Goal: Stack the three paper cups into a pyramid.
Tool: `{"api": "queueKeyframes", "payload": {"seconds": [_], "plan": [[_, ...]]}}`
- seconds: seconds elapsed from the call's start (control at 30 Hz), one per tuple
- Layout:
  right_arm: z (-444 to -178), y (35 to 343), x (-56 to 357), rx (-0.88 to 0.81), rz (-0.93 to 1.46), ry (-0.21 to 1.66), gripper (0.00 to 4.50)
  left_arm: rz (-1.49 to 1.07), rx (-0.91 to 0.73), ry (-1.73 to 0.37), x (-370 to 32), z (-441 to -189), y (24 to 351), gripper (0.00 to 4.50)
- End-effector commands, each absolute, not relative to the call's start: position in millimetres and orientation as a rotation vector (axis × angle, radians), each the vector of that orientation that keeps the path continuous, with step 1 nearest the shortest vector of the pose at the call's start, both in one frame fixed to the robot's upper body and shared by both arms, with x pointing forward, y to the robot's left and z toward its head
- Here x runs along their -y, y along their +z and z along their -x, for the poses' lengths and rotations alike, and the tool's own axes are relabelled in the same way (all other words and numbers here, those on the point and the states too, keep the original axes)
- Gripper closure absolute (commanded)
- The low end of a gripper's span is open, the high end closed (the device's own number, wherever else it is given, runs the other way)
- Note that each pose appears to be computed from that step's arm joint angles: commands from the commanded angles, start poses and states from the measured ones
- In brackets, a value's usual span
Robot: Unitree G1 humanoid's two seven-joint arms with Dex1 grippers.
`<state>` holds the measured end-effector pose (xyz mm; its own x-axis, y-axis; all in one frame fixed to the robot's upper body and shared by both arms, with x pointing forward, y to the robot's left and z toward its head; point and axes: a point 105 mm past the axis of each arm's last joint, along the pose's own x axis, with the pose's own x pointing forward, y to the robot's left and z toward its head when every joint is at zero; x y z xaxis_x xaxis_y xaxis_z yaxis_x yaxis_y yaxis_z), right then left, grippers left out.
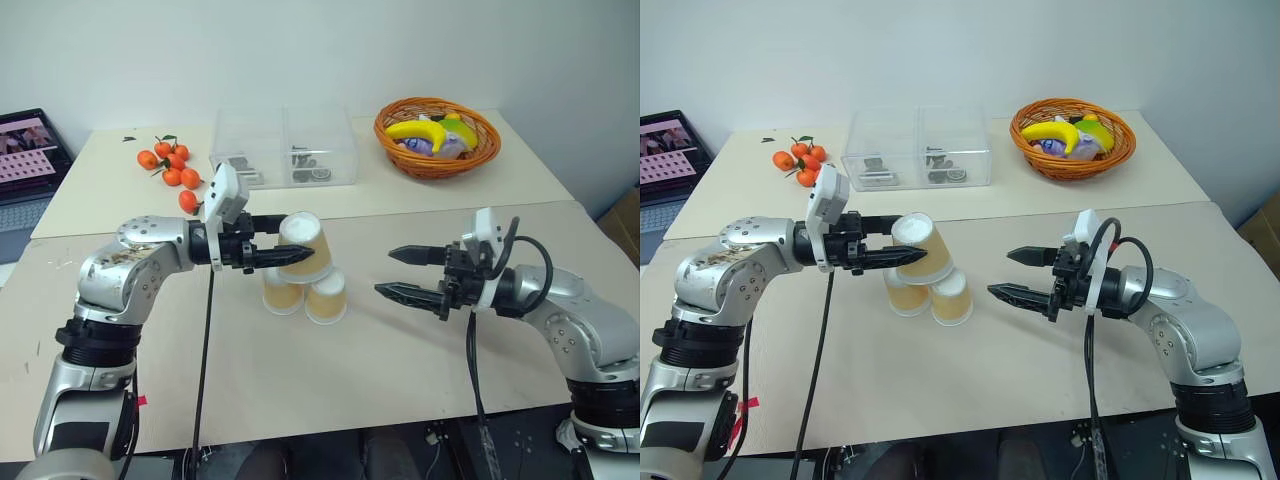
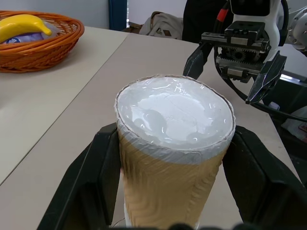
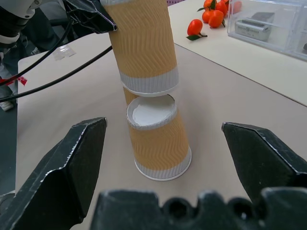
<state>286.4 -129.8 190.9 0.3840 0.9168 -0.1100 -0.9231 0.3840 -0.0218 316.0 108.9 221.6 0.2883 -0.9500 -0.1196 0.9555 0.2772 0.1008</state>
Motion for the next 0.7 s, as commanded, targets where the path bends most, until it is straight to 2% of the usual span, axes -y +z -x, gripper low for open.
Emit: {"api": "queueKeyframes", "payload": {"seconds": [0.03, 0.13, 0.37, 0.5, 0.6, 0.7], "plan": [[-283.2, 202.1, 130.9, -0.047, 0.108, 1.178, 0.00, -0.162, -0.005, -1.279, -106.8, -313.6, 228.4, 0.88], [-283.7, 202.0, 131.6, -0.051, 0.108, 1.177, 0.00, -0.179, 0.014, -1.252, -106.9, -316.2, 229.4, 0.07], [-284.8, 202.5, 132.7, -0.057, 0.109, 1.181, 0.00, -0.138, 0.108, -1.234, -107.8, -309.8, 253.5, 0.07], [-285.7, 201.7, 132.2, -0.060, 0.107, 1.184, 0.00, -0.146, 0.184, -1.203, -113.9, -296.7, 274.8, 0.07], [-287.1, 201.9, 132.4, -0.058, 0.112, 1.183, 0.00, -0.113, 0.227, -1.123, -126.1, -294.0, 288.6, 0.07], [-290.0, 201.3, 138.0, -0.061, 0.110, 1.156, 0.00, -0.065, 0.238, -0.890, -154.7, -304.2, 288.6, 0.07]]}}
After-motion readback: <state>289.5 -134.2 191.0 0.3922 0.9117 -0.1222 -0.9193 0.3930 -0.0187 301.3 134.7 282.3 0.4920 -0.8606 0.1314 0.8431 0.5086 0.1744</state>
